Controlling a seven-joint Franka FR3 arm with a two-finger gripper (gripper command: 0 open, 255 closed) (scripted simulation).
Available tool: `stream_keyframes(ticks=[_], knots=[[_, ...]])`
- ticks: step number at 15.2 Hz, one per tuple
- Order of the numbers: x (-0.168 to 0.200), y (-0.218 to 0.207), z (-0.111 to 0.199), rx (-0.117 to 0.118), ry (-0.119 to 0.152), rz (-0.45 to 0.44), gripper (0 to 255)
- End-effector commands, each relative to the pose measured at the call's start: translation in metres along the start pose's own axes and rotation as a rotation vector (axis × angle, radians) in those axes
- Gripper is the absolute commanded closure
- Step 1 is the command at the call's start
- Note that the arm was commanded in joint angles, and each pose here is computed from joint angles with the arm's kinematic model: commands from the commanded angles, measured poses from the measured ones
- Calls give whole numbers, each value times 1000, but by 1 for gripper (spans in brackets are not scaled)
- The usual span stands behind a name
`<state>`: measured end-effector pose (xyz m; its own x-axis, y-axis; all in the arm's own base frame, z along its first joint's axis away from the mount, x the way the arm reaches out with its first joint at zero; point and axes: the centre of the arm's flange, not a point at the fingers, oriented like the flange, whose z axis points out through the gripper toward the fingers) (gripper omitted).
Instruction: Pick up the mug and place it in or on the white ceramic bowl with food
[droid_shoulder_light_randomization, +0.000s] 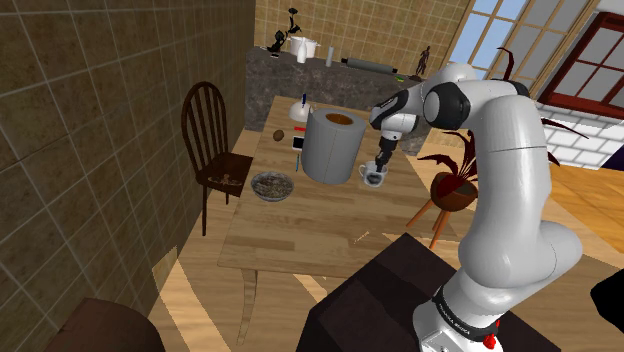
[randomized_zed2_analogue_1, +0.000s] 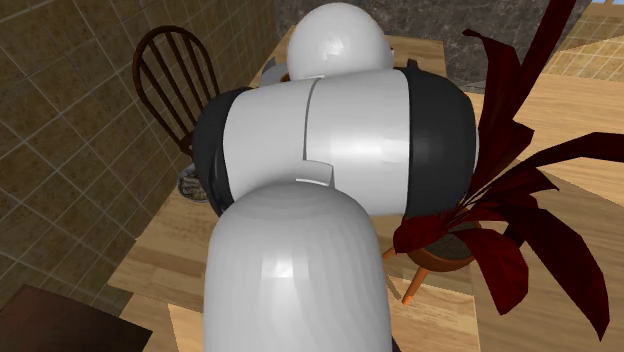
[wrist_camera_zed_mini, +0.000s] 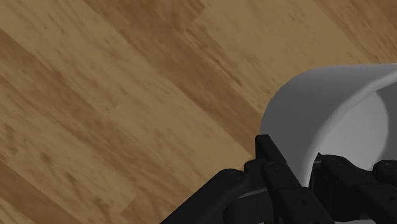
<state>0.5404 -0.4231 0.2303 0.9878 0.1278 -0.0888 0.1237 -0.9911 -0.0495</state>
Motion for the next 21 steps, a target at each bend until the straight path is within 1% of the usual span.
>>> stream_keyframes(ticks=[1, 10, 21], knots=[[-1, 0, -10, 0, 0, 0, 255], [-5, -3, -55, 0, 0, 0, 255], [84, -117, -61, 0, 0, 0, 255]])
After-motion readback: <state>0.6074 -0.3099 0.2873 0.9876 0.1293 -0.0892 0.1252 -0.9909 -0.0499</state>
